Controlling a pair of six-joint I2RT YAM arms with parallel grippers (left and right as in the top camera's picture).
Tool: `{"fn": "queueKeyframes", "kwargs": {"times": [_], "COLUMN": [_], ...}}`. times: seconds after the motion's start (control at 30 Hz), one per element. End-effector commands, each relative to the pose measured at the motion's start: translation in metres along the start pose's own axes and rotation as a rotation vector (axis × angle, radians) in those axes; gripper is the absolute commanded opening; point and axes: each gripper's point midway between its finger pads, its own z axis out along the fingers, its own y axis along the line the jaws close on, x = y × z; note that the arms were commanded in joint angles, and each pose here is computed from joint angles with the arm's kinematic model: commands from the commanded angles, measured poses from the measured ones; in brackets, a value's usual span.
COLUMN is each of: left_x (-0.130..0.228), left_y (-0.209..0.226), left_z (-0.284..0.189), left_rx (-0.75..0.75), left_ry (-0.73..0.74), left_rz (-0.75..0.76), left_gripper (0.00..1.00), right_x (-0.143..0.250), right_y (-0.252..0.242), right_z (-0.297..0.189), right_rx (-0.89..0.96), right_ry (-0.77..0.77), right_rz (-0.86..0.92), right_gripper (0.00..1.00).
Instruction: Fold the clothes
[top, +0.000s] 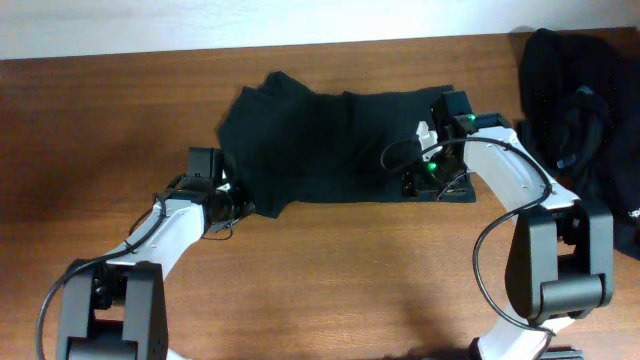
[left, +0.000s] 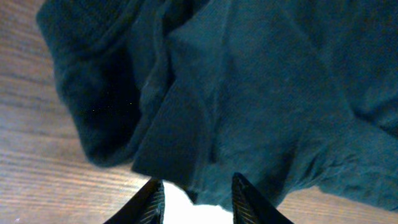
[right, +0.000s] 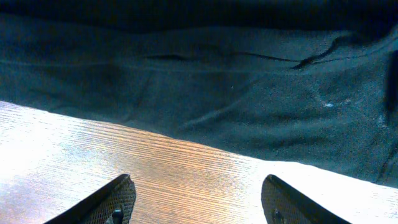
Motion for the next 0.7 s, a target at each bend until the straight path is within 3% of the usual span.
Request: {"fn": "queueKeyframes", "kwargs": {"times": [0.0,0.13,0.67], "left_x": [0.001,0.003,0.015], "left_y": [-0.004,-0.003,-0.017], "left_z": [-0.004,-0.003,0.002], "left_rx": [0.029,0.029,0.036], "left_ry": [-0.007,-0.005,0.014], "left_rz": [-0.024,-0.069,-0.241], "left_gripper": [0.34,0.25,0.25], "right_x": [-0.002,-0.002,-0.001], "right_y": [0.002,0.002,0.002], "right_z": [-0.009,-0.009,-0.009], "right_rx": [0.015,0.015,0.016], "right_ry": [-0.024,-0.024,-0.021], "right_rz": [-0.023,-0.023,-0.022], "right_gripper": [0.70,0.70,0.70]}}
